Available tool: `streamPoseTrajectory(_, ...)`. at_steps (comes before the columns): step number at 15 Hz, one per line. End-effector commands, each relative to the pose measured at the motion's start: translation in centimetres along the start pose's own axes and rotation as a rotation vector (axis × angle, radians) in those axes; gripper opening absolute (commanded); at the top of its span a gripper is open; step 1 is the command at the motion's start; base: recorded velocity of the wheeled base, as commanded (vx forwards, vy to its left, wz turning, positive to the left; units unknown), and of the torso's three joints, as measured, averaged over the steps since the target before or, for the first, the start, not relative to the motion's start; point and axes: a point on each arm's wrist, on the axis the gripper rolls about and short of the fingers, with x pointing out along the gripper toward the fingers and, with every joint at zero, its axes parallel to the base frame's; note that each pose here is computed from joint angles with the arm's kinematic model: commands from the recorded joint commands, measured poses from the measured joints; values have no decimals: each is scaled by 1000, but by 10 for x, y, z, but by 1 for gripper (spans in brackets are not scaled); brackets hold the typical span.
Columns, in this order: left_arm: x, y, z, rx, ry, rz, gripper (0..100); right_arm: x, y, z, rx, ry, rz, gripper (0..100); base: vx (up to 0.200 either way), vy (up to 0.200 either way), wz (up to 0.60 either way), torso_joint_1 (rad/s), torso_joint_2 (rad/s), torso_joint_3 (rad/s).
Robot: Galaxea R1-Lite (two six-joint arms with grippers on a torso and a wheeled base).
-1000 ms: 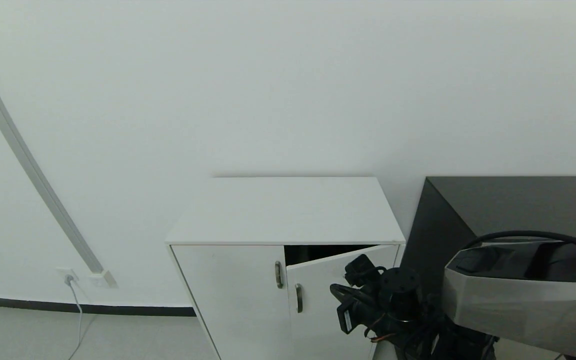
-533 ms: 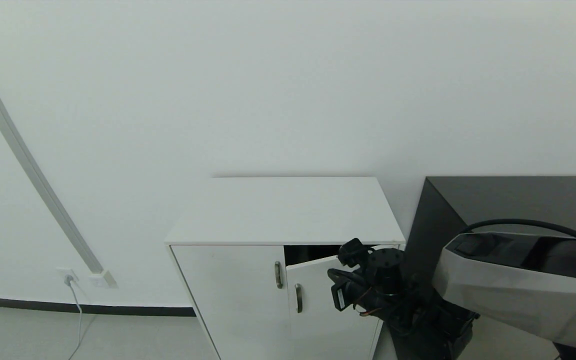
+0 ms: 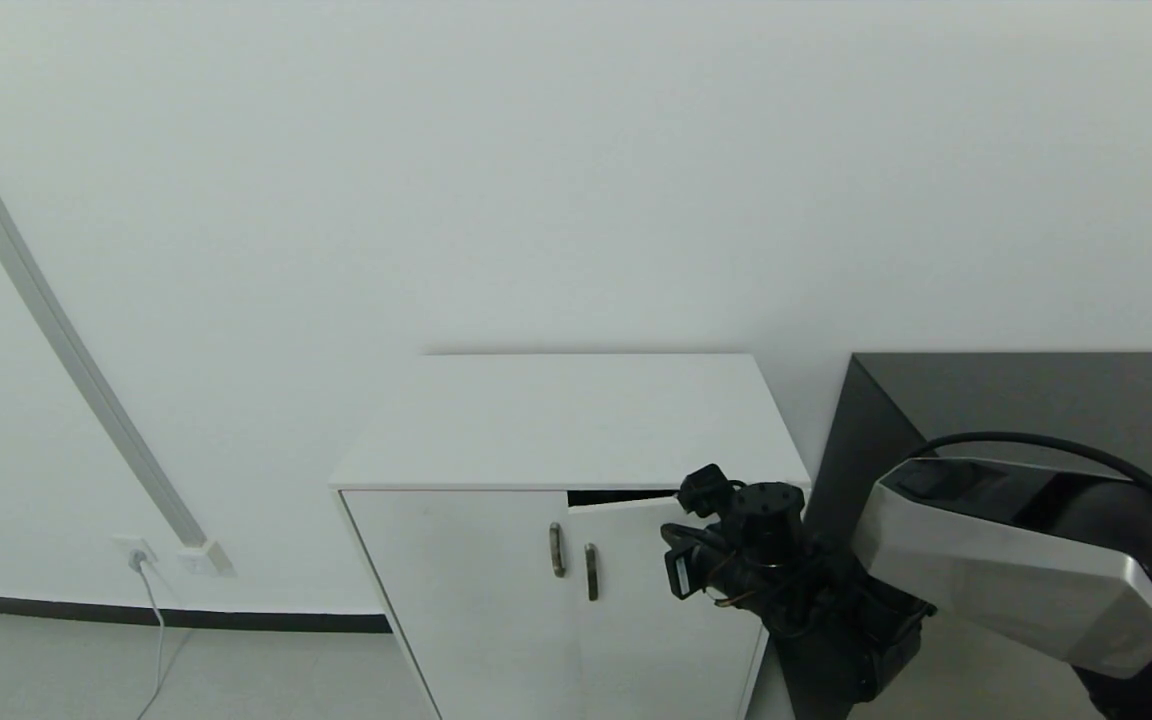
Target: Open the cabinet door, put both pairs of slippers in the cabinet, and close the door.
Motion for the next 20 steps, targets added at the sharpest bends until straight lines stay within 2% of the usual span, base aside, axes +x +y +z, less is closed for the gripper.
streamPoseTrajectory(1,0,0,0,0,1,1,0,5,-4,-1,2,3,-9,0,0,0,0,0,0,0)
streamPoseTrajectory(15,0,0,-1,0,4,0,0,24,-10,5,-12,3,-24,0,0,0,0,0,0,0)
streamPoseTrajectory(18,0,0,0,-2,1,1,0,1,-7,10,-15,-10,-22,0,0,0,0,0,0,0)
streamPoseTrajectory(20,0,0,0,-2,1,1,0,-32,-7,20,-24,-40,-24,0,0,0,0,0,0,0)
